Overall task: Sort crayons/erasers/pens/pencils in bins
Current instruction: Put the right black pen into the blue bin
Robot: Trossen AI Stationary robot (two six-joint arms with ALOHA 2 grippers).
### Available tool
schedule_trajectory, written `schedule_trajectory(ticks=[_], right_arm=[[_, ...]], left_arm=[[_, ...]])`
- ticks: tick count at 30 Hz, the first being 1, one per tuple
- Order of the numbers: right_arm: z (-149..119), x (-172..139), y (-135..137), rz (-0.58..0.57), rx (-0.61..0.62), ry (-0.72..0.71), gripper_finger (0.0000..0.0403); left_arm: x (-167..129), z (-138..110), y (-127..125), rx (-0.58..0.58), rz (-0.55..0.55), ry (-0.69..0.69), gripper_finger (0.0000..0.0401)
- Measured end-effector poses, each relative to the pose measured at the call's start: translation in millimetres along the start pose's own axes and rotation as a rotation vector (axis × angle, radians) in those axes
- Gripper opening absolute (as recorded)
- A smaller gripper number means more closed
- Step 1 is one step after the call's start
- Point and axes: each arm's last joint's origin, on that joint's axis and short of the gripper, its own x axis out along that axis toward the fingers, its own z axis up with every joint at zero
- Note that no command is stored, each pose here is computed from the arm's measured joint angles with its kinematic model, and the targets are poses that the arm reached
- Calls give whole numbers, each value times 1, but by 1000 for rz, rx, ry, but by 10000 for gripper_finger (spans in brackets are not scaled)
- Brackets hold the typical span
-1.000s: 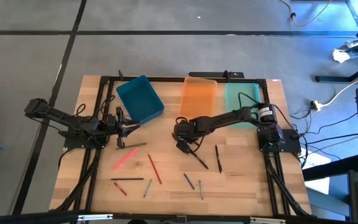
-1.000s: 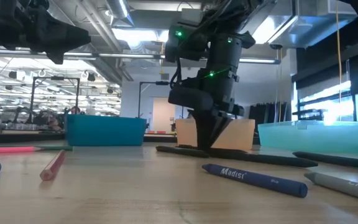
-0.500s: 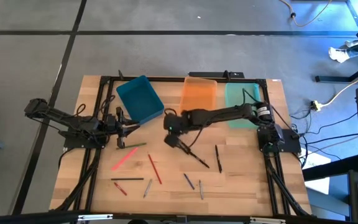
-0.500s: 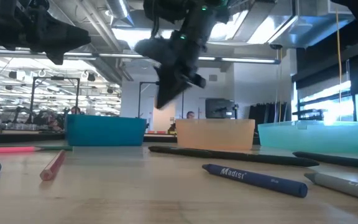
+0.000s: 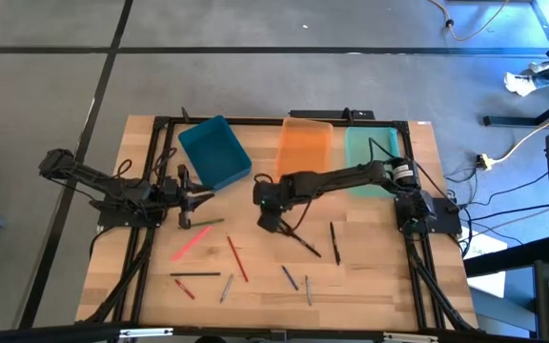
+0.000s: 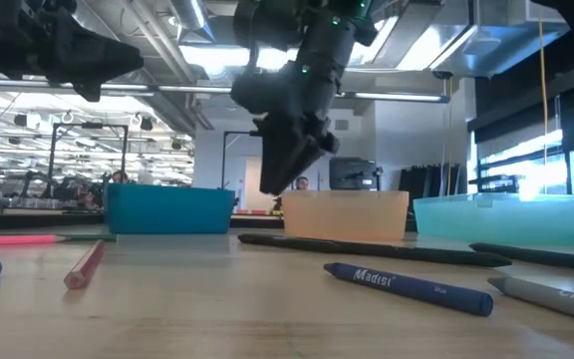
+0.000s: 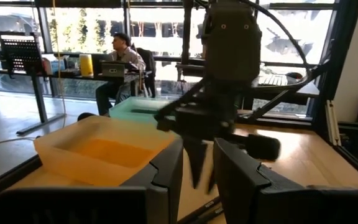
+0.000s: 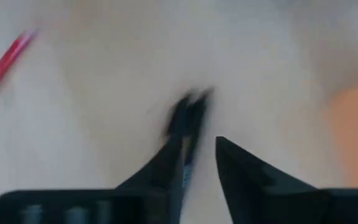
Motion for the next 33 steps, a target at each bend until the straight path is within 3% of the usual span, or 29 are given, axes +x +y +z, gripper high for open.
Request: schedule_trajectory(ticks=[8,17,29,33], right_arm=[[-14,16,0,192,-96,74,149],[-17,25,-3,20,-38,41,106],[-26,51,-4,-64,42,89,116],[-27,51,-5,-56,40,103,99]], left_arm=[[0,0,0,12,3,0,81],[0,0,0,9,5,-5,81],[0,0,0,9,7,-5,81],[0,0,0,13,8,-5,81]])
